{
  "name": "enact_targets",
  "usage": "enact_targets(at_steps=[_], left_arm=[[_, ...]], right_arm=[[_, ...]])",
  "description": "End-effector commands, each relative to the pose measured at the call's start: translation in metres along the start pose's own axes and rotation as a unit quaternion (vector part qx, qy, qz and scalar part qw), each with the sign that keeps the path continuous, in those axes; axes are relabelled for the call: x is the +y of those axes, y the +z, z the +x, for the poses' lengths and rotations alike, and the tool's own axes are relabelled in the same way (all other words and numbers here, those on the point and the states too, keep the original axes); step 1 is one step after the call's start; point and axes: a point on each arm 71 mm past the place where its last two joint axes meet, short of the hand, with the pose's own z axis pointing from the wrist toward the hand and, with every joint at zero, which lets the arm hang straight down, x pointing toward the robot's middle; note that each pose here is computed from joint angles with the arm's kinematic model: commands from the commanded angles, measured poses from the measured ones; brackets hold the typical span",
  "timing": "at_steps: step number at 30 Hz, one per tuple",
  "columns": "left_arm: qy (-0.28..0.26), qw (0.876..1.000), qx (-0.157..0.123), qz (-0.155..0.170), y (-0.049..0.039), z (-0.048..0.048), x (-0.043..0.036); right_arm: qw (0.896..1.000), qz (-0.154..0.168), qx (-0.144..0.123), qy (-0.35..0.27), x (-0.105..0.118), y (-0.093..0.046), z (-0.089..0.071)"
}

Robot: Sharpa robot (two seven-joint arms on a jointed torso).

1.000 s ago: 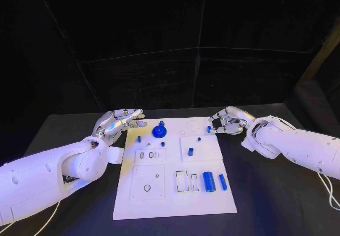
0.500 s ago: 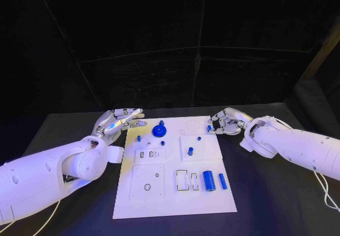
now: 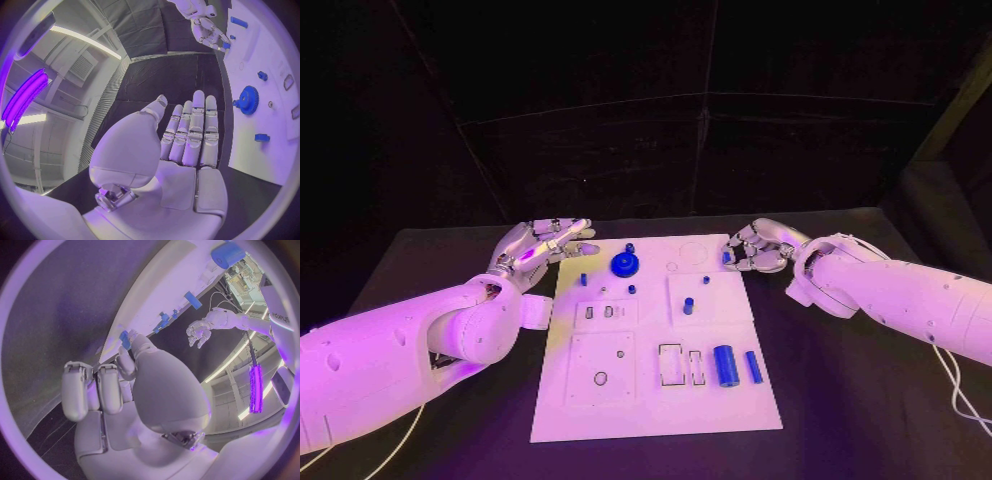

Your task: Assemble the parts on the task board

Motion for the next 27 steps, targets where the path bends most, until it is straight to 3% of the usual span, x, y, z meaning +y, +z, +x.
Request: enact_targets(at_steps=[1,17,27], left_arm=[[-0.002,1.000,0.007,0.005,0.0005,0.0017,-0.0014],[-0.001,1.000,0.006,0.005,0.0005,0.0015,-0.0012],[-0.001,1.000,0.006,0.005,0.0003,0.0012,-0.0013]], right_arm=[[1.000,0.000,0.009,-0.005,0.0011,0.0011,0.0012],[1.000,-0.002,0.005,-0.008,0.0024,0.0026,0.0016],[0.999,-0.012,-0.041,-0.014,0.0059,0.0003,-0.0048]])
